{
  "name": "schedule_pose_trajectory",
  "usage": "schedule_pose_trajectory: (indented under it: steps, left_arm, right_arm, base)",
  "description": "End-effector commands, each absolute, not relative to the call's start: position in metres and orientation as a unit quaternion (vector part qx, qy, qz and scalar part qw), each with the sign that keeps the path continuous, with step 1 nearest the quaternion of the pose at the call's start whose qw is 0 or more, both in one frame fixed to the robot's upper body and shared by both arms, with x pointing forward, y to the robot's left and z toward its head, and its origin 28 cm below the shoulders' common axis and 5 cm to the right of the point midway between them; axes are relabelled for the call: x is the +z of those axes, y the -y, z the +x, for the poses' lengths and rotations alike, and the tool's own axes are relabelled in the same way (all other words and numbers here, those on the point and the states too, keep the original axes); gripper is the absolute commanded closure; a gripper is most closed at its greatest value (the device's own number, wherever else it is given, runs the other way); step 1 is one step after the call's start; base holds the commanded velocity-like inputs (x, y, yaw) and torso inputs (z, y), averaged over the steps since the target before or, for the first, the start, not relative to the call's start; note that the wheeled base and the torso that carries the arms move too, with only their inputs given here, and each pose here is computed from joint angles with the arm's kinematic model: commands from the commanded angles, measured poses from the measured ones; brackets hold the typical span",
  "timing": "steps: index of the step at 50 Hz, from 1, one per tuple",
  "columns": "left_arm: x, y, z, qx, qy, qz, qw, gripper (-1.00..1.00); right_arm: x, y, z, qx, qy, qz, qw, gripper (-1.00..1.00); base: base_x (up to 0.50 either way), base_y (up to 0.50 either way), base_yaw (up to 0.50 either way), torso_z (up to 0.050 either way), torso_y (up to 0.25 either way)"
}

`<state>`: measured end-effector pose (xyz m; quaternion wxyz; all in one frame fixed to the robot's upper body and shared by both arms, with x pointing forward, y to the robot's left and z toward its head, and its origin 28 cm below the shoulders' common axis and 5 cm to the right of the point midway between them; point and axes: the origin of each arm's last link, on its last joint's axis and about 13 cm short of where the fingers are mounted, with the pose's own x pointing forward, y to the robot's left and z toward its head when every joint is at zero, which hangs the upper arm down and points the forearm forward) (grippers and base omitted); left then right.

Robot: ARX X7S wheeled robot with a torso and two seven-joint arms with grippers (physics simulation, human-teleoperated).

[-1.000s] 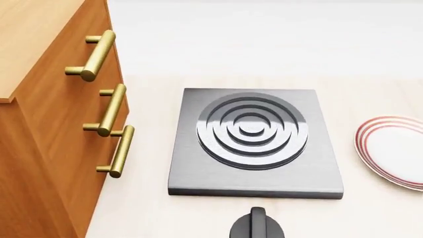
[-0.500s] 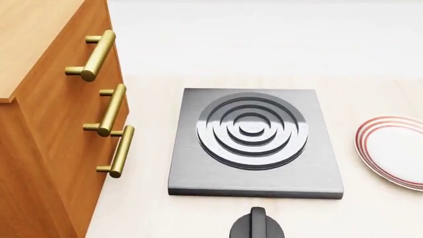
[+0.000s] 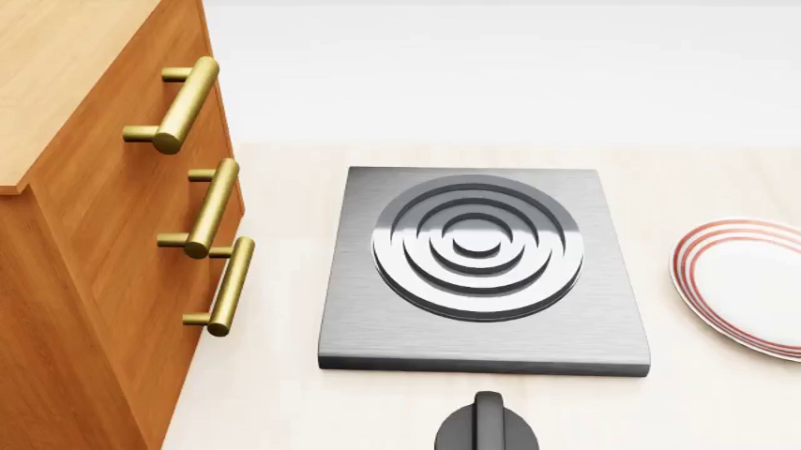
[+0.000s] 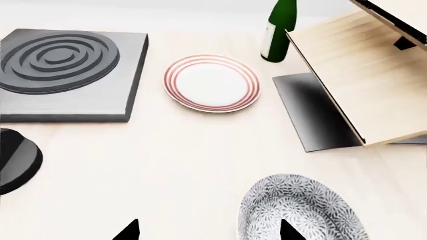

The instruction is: Put the bowl on the stove.

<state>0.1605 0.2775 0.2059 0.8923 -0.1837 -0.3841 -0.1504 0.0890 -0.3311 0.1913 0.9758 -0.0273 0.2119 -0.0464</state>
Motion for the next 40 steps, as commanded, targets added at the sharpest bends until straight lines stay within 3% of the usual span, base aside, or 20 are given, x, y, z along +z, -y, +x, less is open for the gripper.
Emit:
schedule_pose_trajectory:
  steps: [1,25,40]
  left_arm:
    - [0.206,-0.280,0.159,-0.154,0.402,-0.191,0.882,-1.00]
    - [0.204,-0.279,0.159,-0.155,0.400,-0.186,0.884,-1.00]
    - [0.206,-0.280,0.158,-0.155,0.403,-0.182,0.883,-1.00]
  right_arm:
    - [0.181,0.335,0.087,-0.067,-0.231,-0.024,0.970,-1.00]
    - [0.160,0.334,0.153,-0.124,-0.254,-0.076,0.956,-1.00]
    - [0.135,0.329,0.170,-0.127,-0.261,-0.065,0.955,-1.00]
  base:
    - [0.00,0.00,0.00,0.000,0.000]
    - [0.00,0.00,0.00,0.000,0.000]
    - [0.00,0.00,0.00,0.000,0.000]
